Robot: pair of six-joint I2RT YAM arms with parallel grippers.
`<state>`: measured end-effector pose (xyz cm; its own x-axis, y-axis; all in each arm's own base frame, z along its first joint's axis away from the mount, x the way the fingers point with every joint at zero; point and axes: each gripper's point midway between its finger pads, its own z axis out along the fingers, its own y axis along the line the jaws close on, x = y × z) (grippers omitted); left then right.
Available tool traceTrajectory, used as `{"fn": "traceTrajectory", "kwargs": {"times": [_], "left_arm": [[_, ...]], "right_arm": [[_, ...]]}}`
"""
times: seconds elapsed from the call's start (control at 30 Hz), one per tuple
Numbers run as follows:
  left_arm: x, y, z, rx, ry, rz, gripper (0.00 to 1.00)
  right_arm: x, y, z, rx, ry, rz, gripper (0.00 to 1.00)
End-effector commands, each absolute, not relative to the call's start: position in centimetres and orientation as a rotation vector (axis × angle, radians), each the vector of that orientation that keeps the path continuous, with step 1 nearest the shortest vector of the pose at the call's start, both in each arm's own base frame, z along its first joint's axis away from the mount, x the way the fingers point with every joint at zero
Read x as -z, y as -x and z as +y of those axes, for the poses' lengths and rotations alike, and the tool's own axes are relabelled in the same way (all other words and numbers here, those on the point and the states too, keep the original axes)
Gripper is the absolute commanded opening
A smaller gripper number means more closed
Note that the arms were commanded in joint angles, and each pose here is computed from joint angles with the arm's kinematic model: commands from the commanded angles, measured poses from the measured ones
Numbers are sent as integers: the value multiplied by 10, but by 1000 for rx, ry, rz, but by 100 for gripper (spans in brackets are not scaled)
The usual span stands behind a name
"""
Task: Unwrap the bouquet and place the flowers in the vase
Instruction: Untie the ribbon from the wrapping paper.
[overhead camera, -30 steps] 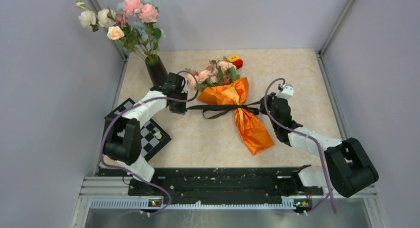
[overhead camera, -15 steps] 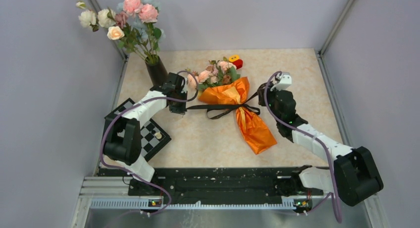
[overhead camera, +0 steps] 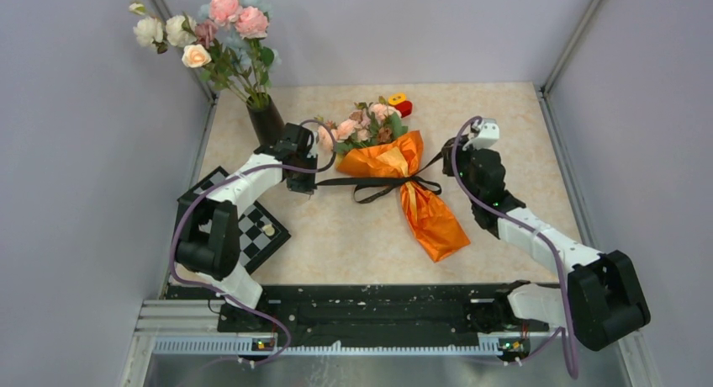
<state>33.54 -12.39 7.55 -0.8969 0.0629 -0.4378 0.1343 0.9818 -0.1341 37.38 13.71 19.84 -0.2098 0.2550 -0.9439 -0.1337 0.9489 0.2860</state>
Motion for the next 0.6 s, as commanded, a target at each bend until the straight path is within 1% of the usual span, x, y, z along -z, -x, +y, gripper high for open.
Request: {"fn": "traceTrajectory", "kwargs": {"times": [0.0, 0.57], "left_arm": [[-78, -341, -119, 204, -134, 2674, 0], [-74, -342, -115, 187, -126, 2686, 0]], "right_arm": [[-228, -388, 123, -326, -132, 1676, 0], [-222, -395, 72, -336, -254, 1695, 0]]}}
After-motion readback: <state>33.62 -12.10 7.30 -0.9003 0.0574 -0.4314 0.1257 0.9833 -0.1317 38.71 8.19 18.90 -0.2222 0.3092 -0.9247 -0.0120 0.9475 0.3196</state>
